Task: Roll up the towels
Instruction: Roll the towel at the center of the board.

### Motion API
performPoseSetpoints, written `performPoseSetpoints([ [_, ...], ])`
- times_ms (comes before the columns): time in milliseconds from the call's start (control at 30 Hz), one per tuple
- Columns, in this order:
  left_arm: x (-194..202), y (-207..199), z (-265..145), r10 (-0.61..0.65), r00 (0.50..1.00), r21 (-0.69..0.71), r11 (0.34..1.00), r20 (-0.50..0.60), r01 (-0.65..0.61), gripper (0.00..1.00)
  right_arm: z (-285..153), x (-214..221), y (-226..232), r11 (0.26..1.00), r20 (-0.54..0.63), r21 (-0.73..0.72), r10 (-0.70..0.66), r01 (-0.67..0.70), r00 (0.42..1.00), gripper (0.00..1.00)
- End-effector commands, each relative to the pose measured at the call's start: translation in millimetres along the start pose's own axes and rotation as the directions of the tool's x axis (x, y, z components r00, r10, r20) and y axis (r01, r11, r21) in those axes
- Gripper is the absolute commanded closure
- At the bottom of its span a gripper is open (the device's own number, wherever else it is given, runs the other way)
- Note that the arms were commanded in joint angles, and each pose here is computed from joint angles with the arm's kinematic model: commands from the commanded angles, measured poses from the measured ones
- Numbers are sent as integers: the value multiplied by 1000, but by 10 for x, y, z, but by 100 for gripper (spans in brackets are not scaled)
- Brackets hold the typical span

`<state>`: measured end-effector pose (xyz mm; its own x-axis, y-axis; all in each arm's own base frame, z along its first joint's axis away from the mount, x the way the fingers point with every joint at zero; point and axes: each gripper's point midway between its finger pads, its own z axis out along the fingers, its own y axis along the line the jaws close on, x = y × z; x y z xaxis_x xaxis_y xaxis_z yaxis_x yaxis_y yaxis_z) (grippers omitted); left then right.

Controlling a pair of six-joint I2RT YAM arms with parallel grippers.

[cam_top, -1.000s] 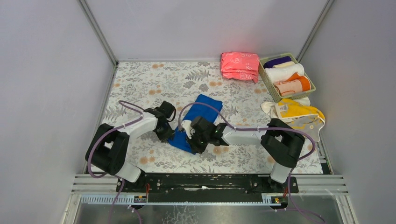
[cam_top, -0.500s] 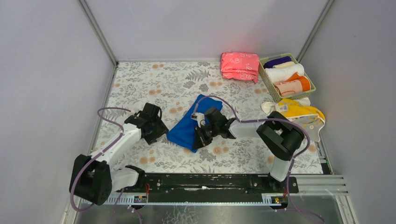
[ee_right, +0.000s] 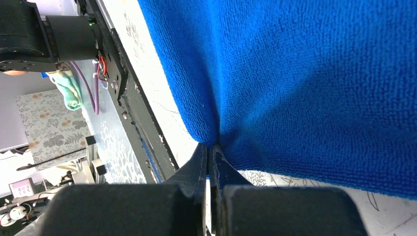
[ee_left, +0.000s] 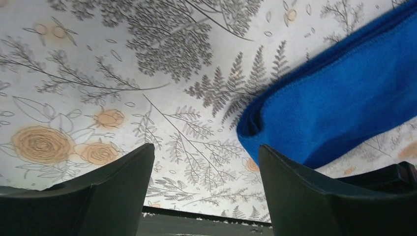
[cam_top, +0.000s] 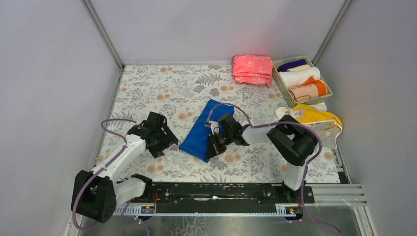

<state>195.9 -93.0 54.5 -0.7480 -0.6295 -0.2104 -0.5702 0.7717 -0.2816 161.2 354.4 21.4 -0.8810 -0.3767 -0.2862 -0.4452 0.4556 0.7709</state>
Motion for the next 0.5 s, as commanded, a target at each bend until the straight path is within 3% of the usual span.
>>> performPoseSetpoints([
  [0, 63, -323, -117, -18, 1000, 138, 990, -20, 20, 22, -83, -80, 119, 999, 19, -11, -30, 30, 999, 100],
  [133, 137, -447, -85, -52, 998, 211, 976, -45, 61, 22, -60, -113, 120, 1000, 17, -13, -22, 22, 1000, 100],
  [300, 135, -524, 86, -44, 998, 185, 981, -53, 53, 23, -61, -134, 120, 1000, 13, -7, -30, 30, 999, 99],
  [467, 114, -507, 264, -25, 998, 119, 992, -60, 32, 33, -85, -162, 163, 999, 17, -10, -36, 37, 999, 99],
])
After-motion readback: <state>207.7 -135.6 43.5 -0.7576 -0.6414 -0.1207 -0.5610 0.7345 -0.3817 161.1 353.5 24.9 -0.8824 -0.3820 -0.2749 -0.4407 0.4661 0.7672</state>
